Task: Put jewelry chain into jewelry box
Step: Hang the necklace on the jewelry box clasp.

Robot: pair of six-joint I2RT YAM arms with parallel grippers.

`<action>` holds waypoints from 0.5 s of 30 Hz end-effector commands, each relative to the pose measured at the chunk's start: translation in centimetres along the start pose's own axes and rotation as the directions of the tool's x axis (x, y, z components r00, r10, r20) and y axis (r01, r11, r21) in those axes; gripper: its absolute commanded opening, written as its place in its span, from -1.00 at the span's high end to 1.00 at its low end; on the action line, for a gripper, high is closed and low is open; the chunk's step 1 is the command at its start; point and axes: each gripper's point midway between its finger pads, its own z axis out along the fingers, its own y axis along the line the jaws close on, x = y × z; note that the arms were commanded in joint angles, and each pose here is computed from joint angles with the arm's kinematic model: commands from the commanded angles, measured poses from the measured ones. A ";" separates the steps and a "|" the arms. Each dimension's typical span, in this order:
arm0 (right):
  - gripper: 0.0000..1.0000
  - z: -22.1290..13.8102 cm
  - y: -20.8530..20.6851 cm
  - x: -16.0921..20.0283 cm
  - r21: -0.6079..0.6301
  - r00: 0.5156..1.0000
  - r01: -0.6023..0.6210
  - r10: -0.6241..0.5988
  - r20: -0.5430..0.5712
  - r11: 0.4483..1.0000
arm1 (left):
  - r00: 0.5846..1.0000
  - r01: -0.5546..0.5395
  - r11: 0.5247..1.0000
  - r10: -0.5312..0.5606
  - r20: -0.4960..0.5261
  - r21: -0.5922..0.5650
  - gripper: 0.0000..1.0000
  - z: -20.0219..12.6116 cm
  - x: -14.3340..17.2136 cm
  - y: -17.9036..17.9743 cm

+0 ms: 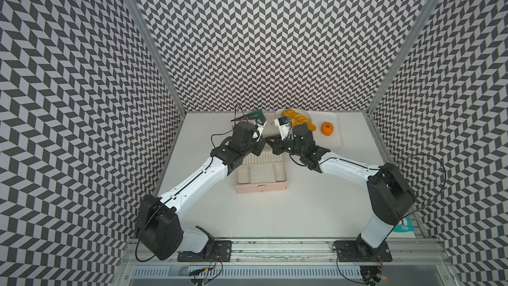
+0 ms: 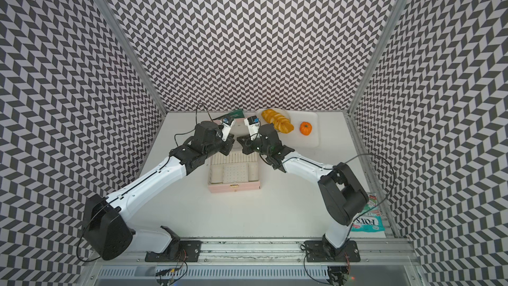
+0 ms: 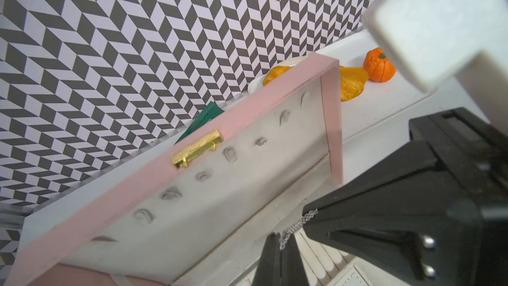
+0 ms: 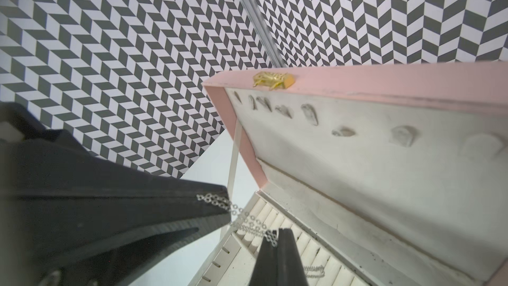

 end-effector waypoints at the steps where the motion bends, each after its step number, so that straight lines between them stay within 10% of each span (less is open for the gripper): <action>1: 1.00 0.6 -0.1 -2.0 -0.017 0.999 0.014 -0.014 0.043 1.000 | 0.997 0.016 1.000 -0.017 0.073 0.017 1.00 0.5 -2.5 0.3; 15: 1.00 1.2 -3.0 -4.3 0.026 0.996 -0.023 0.021 0.084 0.999 | 0.996 0.039 0.999 -0.042 0.084 0.036 1.00 2.5 -3.5 0.6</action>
